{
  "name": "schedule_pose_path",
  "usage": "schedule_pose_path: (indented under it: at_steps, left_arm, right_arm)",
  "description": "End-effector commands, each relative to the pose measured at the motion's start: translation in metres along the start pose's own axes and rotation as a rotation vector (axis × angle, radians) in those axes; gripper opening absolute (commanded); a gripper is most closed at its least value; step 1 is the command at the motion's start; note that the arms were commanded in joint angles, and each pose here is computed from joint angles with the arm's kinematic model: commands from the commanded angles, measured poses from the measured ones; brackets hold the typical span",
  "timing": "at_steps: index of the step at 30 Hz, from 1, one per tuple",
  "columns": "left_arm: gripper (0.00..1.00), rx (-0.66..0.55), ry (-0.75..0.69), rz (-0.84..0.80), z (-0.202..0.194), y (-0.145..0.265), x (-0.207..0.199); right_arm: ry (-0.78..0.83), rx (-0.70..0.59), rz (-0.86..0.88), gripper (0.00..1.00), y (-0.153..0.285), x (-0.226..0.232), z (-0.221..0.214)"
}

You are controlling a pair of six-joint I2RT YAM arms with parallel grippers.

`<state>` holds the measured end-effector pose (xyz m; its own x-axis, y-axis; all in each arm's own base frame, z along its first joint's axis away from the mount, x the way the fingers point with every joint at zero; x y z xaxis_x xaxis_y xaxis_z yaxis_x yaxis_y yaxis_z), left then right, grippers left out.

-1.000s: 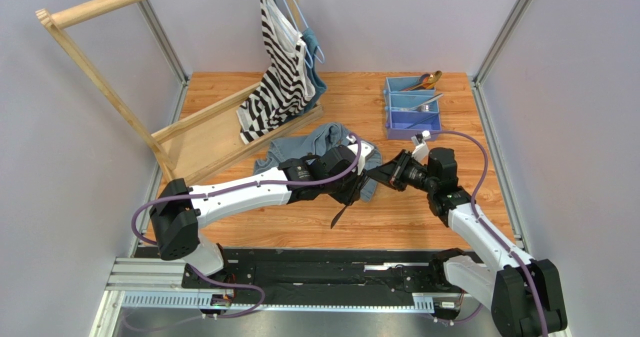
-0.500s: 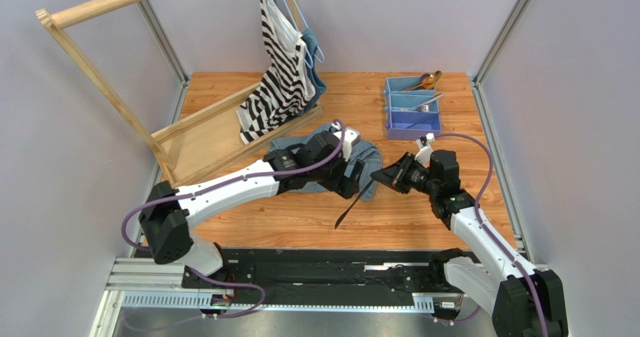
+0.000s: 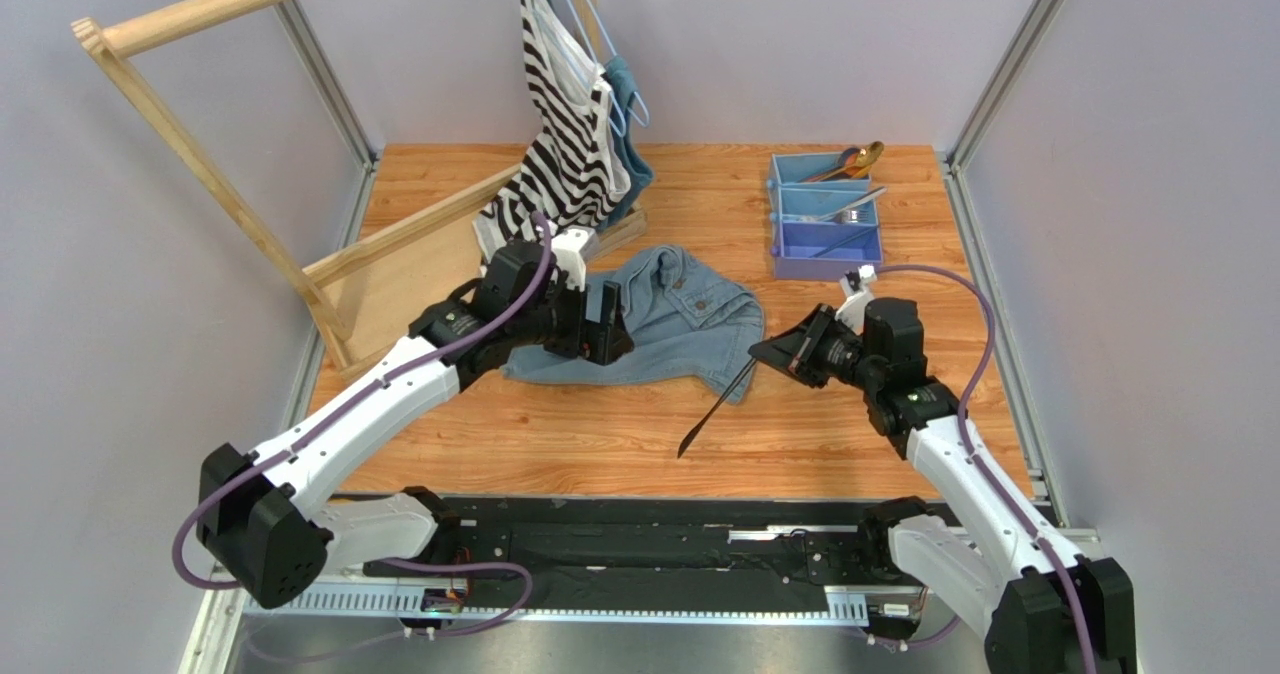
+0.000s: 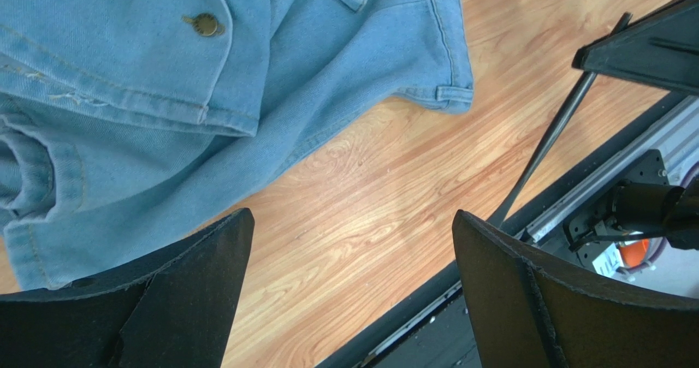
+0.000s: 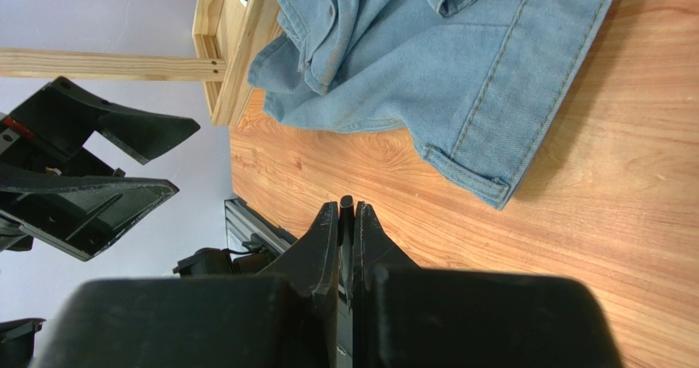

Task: Sort the eating utensils into containers
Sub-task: Place the knife in the storage box.

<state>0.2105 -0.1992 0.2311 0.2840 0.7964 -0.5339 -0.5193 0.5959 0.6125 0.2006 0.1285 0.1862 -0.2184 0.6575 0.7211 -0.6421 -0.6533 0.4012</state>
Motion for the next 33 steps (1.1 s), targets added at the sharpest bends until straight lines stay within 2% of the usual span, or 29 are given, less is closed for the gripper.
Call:
schedule_pose_path:
  at_steps: [1,13,23,33]
  left_arm:
    - [0.99,0.016,-0.012,-0.041,-0.001,0.016,-0.001]
    - [0.99,0.044,-0.056,-0.081,0.001,0.045,-0.012]
    - [0.99,0.021,-0.135,-0.087,-0.005,0.072,-0.009]
    - [0.99,0.017,-0.131,-0.099,-0.018,0.077,0.0]
  right_arm:
    - [0.081,-0.101,-0.005,0.0,0.007,0.016,0.034]
    - [0.111,-0.347,-0.145,0.0,0.018,0.018,0.142]
    - [-0.001,-0.545,-0.326,0.0,0.026,-0.041,0.212]
    - [-0.075,-0.71,-0.477,0.0,0.039,-0.08,0.246]
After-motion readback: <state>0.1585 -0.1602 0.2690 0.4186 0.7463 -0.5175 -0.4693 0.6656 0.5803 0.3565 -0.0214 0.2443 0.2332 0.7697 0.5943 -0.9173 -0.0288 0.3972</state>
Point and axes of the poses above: each gripper's point midway between its finger pads, its own y axis back along the fingers, its own x axis along the line the jaws close on, z = x × y, the point moved 7 cm from there along y, back along the fingers, and after that the axes turned 14 degrees about y, right-handed, at the moved point
